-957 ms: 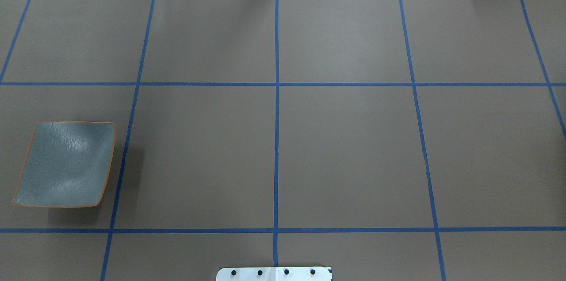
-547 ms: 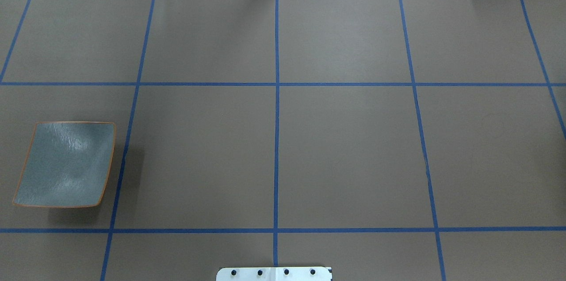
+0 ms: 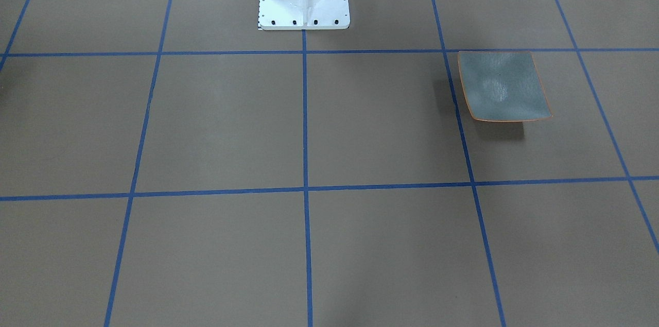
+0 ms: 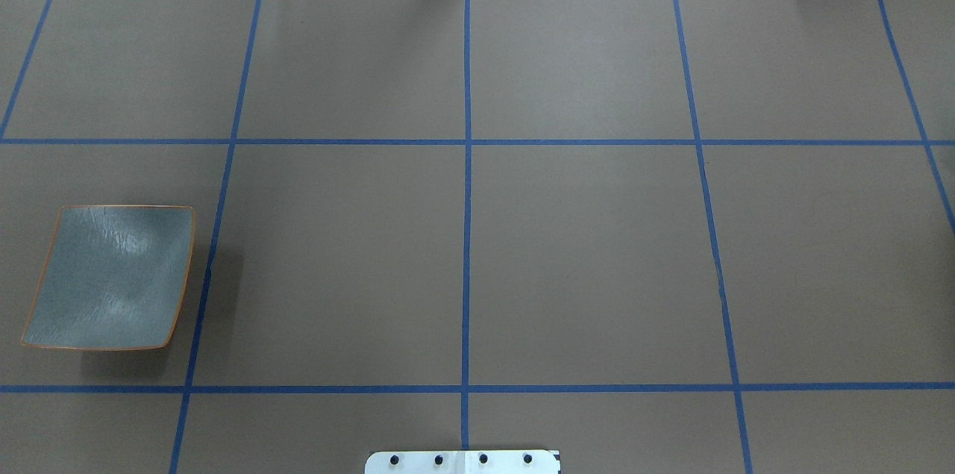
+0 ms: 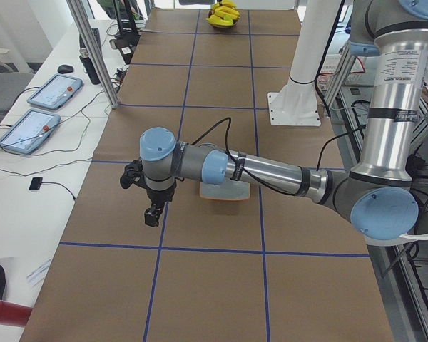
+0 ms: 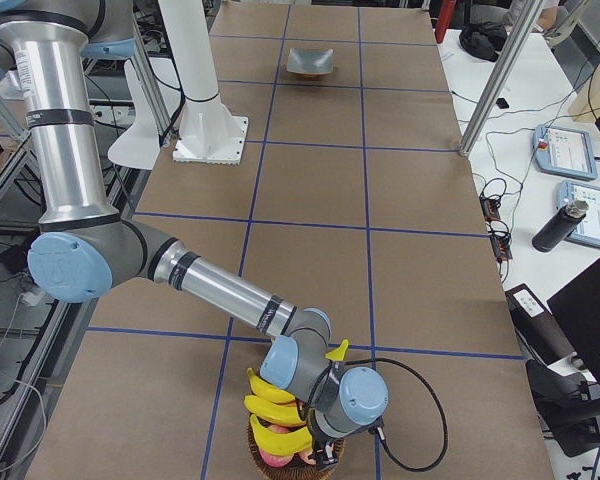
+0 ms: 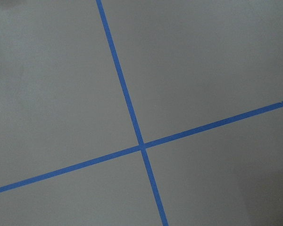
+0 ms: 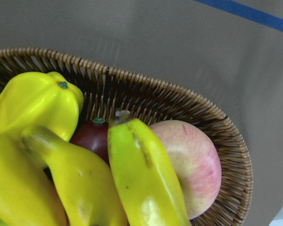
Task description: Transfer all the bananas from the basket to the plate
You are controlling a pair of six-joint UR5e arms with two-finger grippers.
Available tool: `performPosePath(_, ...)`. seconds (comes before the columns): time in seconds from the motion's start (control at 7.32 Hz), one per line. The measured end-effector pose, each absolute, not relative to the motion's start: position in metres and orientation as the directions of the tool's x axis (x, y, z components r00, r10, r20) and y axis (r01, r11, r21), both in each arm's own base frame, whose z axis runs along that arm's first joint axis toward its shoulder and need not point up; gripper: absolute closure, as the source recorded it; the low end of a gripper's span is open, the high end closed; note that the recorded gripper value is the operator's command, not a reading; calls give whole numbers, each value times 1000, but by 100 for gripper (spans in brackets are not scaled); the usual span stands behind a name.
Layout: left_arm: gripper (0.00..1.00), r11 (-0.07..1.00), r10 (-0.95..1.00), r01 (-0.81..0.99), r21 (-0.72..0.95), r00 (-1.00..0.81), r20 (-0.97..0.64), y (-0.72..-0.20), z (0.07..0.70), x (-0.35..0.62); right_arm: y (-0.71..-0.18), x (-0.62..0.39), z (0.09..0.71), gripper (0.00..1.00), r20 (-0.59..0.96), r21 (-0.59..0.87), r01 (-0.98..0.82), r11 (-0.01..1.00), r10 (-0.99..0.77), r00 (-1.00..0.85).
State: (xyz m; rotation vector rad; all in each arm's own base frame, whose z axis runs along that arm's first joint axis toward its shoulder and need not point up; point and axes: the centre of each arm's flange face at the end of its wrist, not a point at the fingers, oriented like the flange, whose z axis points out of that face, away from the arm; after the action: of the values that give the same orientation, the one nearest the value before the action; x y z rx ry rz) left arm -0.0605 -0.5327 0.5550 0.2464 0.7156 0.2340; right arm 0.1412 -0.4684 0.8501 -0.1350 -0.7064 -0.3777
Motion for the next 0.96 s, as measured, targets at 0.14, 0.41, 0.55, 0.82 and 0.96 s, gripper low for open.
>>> performPosePath(0.14, 0, 945, 294, -126, 301, 731, -616, -533, 555, -60, -469, 141, 850, 32, 655, 6, 383, 924, -293, 697)
performPosePath(0.41, 0, 945, 294, -127, 302, 731, -616, -533, 554, -60, -469, 141, 851, 32, 656, 5, 383, 924, -292, 696)
performPosePath(0.55, 0, 945, 295, -127, 302, 731, -616, -533, 554, -60, -468, 141, 851, 32, 656, 4, 384, 923, -292, 696)
performPosePath(0.82, 0, 944, 295, -126, 304, 731, -615, -533, 553, -60, -468, 142, 852, 32, 657, 3, 382, 924, -290, 696)
performPosePath(0.96, 0, 944, 295, -126, 304, 731, -615, -533, 553, -60, -467, 144, 852, 31, 657, 2, 377, 926, -286, 698)
